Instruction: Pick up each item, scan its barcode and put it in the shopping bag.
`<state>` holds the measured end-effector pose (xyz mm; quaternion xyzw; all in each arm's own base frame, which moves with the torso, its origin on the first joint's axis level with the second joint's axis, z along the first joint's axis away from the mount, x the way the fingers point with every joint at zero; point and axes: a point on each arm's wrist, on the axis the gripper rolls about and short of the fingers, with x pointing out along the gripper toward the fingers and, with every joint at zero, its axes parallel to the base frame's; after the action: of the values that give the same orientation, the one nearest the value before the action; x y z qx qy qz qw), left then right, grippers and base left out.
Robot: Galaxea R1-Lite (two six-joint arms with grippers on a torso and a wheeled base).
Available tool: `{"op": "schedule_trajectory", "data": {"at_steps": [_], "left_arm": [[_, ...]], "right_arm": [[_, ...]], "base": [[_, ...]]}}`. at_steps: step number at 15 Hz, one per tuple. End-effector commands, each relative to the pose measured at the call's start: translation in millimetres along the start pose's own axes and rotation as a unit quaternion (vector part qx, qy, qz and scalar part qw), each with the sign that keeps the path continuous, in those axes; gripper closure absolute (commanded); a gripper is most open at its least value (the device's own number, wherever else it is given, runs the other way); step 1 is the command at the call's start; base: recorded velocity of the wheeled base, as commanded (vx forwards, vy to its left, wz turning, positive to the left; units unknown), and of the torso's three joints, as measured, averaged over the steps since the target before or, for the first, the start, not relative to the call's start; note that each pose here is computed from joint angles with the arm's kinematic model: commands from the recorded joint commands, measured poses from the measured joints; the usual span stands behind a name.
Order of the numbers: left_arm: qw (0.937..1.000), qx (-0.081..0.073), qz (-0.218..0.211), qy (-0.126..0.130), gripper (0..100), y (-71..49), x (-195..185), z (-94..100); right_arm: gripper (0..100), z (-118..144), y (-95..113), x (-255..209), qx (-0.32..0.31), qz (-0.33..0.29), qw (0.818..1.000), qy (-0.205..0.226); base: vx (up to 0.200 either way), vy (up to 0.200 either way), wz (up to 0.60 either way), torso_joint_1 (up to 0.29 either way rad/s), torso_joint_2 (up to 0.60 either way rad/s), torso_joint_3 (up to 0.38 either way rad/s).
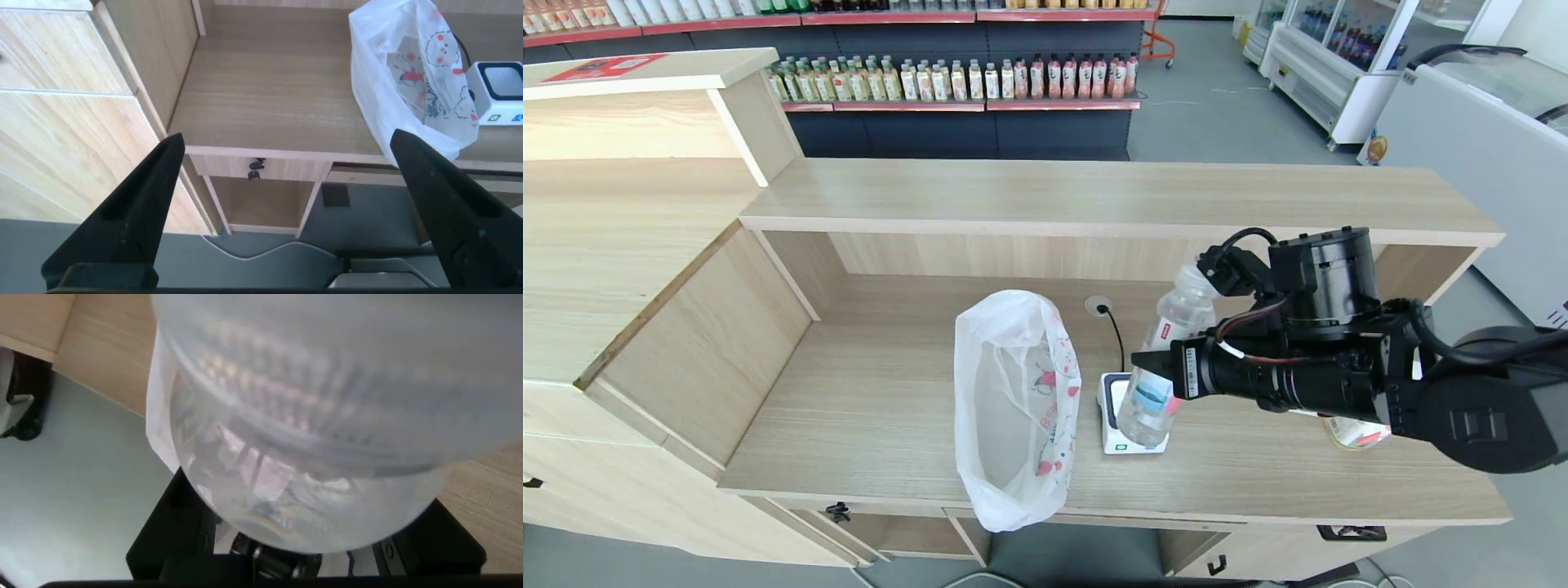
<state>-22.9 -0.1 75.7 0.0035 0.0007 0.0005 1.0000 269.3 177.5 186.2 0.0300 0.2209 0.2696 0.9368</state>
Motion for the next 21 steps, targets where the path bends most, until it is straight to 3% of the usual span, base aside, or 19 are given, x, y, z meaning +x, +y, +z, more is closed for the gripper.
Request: {"op": "schedule_trajectory", "data": {"at_steps": [1,8,15,21], "left_arm": [[1.0,0.0,0.0,0.0,0,0.0,0.0,-0.1],[1.0,0.0,0.0,0.0,0,0.0,0.0,-0.1],[1.0,0.0,0.0,0.0,0,0.0,0.0,-0.1],[1.0,0.0,0.0,0.0,0,0.0,0.0,-0.1]], "right_arm": [[100,-10.3,-2.9,11.2,0.001,0.003,1.0,0.009],[100,-22.5,-3.1,62.7,-0.006,0.085,0.995,-0.051],[100,-61.1,-11.4,114.1,-0.082,0.079,0.992,-0.056],[100,-84.7,-16.8,131.8,-0.13,0.074,0.988,-0.044]], "base": [[0.0,0.2,0.0,-0.012,-0.02,0.017],[0.0,0.2,0.0,0.011,0.01,0.0],[0.0,0.0,0.0,0.0,0.0,0.0],[0.0,0.0,0.0,0.0,0.0,0.0]]}}
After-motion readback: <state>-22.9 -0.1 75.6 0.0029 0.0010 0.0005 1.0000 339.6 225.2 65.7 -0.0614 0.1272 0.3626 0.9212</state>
